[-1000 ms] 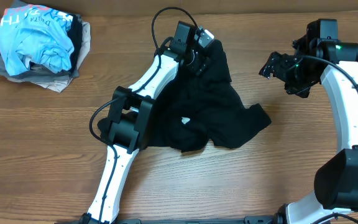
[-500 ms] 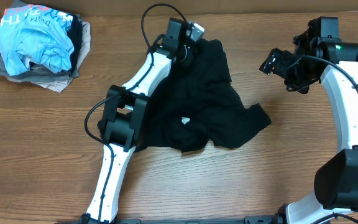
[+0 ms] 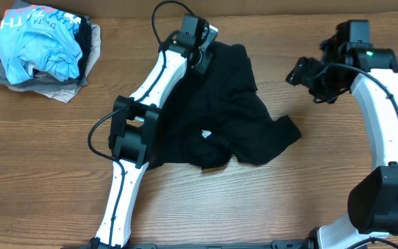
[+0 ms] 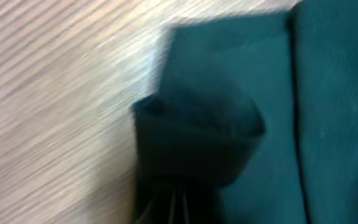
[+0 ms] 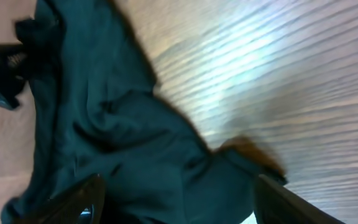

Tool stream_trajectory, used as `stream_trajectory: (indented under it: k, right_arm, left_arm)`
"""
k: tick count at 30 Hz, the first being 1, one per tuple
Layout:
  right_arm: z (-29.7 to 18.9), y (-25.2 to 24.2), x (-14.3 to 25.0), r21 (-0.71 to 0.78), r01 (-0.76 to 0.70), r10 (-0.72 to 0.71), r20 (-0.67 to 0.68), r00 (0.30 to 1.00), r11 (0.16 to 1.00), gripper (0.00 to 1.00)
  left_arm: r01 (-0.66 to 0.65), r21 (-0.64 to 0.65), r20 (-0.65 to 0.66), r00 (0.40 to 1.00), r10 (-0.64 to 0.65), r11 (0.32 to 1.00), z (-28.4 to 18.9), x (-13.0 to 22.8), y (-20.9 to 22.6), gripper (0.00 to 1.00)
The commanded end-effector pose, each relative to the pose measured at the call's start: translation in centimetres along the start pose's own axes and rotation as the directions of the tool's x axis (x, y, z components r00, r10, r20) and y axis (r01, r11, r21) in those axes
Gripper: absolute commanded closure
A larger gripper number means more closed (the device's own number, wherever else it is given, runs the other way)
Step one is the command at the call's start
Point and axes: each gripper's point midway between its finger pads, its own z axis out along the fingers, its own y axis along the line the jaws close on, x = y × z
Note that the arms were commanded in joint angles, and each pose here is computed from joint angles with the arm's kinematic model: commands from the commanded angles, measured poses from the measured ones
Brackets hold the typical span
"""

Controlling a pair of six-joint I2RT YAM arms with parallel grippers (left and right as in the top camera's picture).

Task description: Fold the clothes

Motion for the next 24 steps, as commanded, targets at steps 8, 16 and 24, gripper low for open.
stream_trajectory:
  k: [8,16,24]
  right_arm:
    - [2.6,3.5,6.0,-0.048,0.117,-0.123,-0.133,0.984,0.992,0.22]
    - [5.9,10.5,12.2,-0.129,0.35,-0.368,-0.179,0.912,0.928,0.22]
    - [11.0,10.4,16.5,0.042,0.517,-0.488,-0.271,0.829,0.855,0.22]
  left_arm:
    - [0.16,-0.237,0.257,0.962,-0.097,0.958,-23.3,-8.2,9.9,0.96]
    - [0.269,-0.228,0.261,0.943,-0.208,0.936,-25.8,-6.2,14.0,0.96]
    - [0.276,-0.221,0.241,0.945,-0.221,0.936,-25.6,-5.5,14.4,0.96]
